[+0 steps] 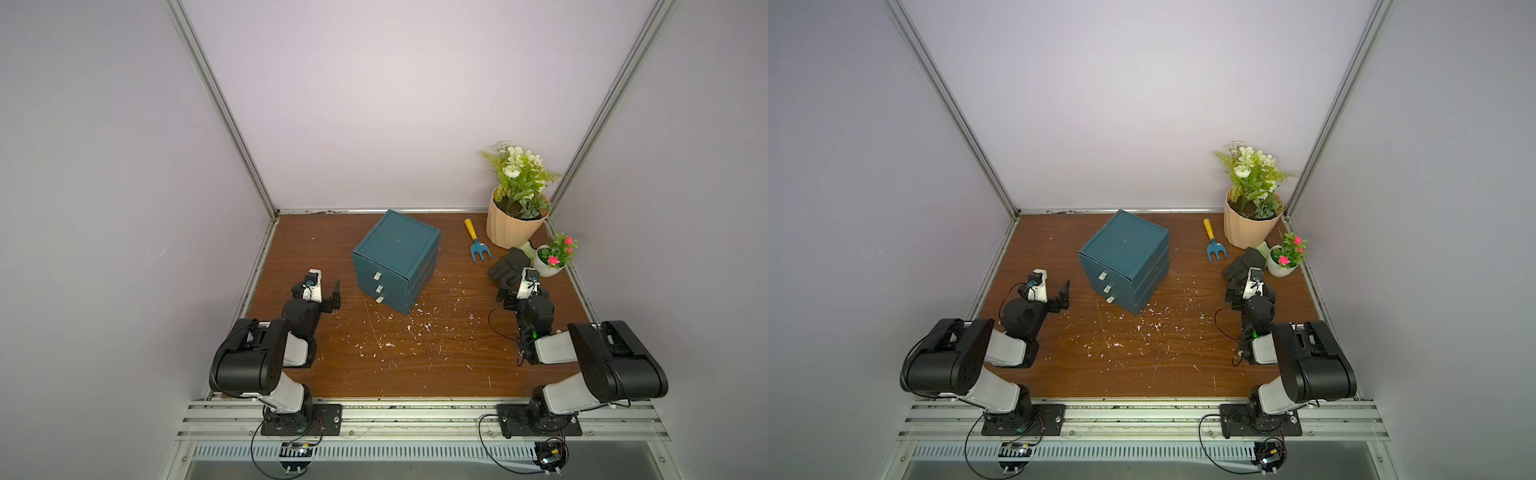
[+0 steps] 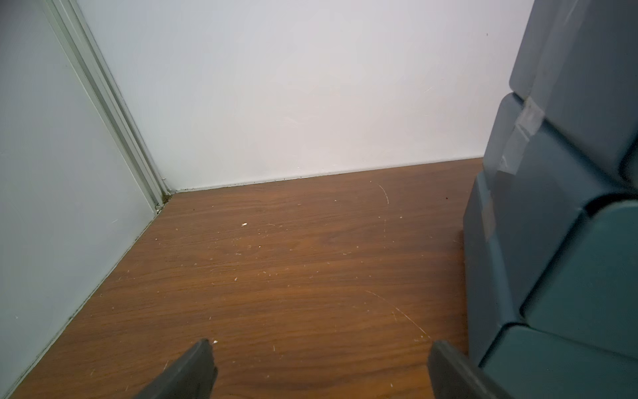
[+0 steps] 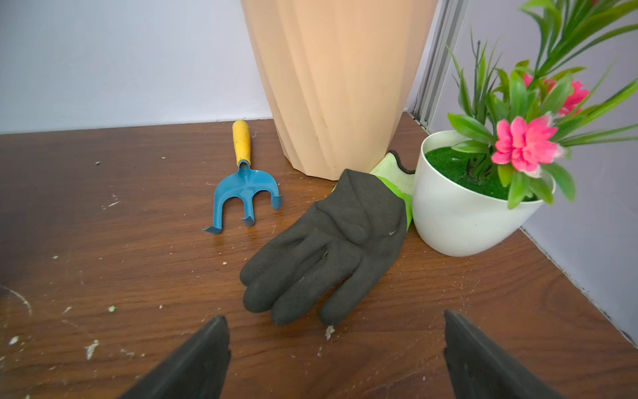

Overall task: Take the keys out of the drawer
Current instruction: Adjust the storage box at the center of the board.

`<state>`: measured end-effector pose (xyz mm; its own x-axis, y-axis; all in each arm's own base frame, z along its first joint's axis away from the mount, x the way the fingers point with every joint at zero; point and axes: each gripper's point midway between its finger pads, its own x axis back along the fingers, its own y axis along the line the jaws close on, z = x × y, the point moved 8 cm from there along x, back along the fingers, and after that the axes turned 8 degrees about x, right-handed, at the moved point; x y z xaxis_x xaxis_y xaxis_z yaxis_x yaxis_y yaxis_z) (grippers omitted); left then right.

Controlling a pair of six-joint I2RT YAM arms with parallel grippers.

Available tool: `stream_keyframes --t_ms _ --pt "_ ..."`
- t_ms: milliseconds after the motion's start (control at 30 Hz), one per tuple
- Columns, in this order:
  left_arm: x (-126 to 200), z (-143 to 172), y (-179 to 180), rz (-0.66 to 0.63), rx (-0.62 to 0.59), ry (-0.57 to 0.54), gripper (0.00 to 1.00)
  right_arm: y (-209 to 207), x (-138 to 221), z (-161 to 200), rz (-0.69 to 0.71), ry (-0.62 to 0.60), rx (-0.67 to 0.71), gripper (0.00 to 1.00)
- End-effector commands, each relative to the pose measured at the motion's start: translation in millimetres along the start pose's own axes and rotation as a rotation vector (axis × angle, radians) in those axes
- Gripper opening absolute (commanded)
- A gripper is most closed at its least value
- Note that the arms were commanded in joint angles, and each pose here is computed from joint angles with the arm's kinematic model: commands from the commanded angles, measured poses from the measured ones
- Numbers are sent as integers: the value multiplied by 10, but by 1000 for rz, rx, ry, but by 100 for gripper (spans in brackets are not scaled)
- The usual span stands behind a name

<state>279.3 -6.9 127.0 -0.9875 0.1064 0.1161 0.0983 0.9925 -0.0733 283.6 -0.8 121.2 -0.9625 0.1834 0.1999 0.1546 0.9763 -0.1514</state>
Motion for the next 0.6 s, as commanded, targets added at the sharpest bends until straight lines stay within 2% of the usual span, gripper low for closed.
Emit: stream_keyframes --t_ms 0,567 --pt "-36 -91 25 3 -7 -43 99 -36 -41 -143 32 -63 -8 99" --pt "-40 -80 34 1 -2 -36 99 -38 -42 -143 33 -64 -9 99"
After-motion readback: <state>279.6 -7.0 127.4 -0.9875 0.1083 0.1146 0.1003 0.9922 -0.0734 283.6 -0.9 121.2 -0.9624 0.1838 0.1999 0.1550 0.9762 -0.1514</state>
